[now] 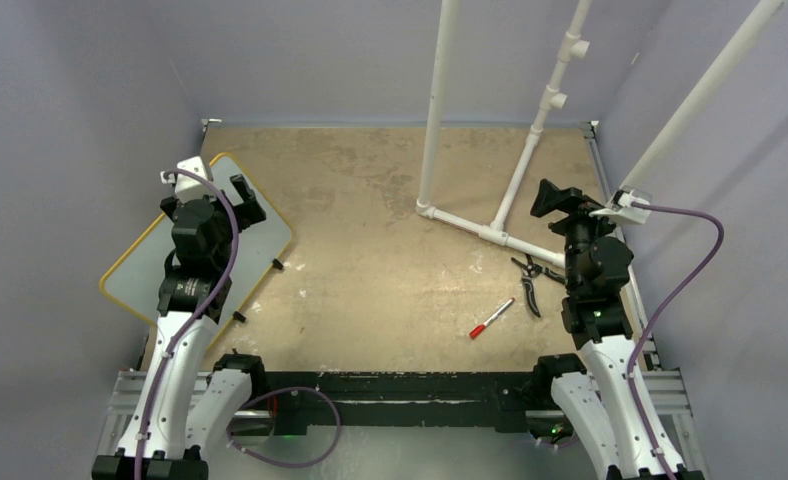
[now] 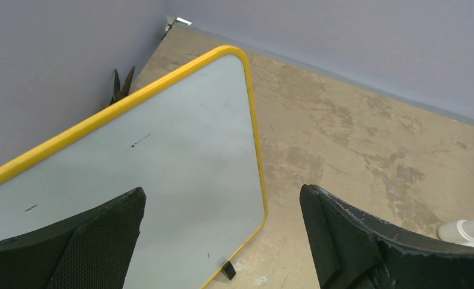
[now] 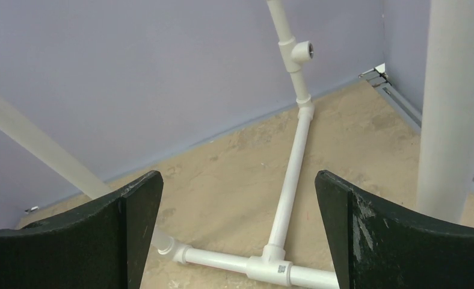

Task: Write a sentence on the whiteboard
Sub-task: Move the whiteboard to the center of the board.

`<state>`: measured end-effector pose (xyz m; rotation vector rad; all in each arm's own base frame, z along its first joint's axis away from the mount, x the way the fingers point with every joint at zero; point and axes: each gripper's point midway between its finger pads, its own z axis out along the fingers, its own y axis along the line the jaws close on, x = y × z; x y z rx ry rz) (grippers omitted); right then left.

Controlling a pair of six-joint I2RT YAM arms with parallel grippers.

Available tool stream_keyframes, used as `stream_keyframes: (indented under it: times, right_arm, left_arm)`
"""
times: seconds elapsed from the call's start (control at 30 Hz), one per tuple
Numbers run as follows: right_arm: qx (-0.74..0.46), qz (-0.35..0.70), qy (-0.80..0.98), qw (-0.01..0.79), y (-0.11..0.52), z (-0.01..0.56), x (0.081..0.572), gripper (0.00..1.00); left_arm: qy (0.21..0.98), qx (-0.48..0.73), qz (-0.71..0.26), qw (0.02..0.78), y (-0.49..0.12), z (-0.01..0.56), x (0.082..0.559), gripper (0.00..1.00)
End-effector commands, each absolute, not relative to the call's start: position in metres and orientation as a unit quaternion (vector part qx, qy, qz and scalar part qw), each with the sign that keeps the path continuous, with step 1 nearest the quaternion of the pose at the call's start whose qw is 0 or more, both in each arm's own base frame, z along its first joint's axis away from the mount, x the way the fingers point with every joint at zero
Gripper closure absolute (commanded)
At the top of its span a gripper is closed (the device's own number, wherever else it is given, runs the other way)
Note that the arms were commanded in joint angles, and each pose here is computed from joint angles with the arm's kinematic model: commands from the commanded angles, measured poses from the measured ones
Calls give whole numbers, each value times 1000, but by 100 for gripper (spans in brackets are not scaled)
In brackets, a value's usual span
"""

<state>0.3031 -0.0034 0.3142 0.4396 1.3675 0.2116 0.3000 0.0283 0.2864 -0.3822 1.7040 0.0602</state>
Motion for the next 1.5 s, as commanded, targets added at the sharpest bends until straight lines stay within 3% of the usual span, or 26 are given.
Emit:
stream_keyframes:
  times: [0.0,0.17,0.33,0.5,0.67,0.93,1.2,1.47]
  right_arm:
    - [183,110,611,762,2,337,303,1]
    - [169,115,613,763,7,337,304,1]
    - [158,116,614,765,10,336,306,1]
    - [145,123,622,759,15,331,311,1]
    - [121,135,624,760,24,334,311,1]
    - [95,147,619,766,32,338,307,1]
    - [81,156,614,769,37,343,303,1]
    - [72,161,613,770,40,344,302,1]
  left_arm:
    - [747,-186,17,638,29,288,305,1]
    - [770,-189,11,609,25,265,305,2]
    - [797,-183,-7,576,13,242,307,10]
    - [806,-179,-68,560,-44,210,306,12]
    - [829,-181,-38,528,-83,163,303,13]
    - [825,-244,23,510,-66,114,302,18]
    - [792,-321,48,517,-44,84,292,46]
    - [779,-346,91,515,-35,69,299,52]
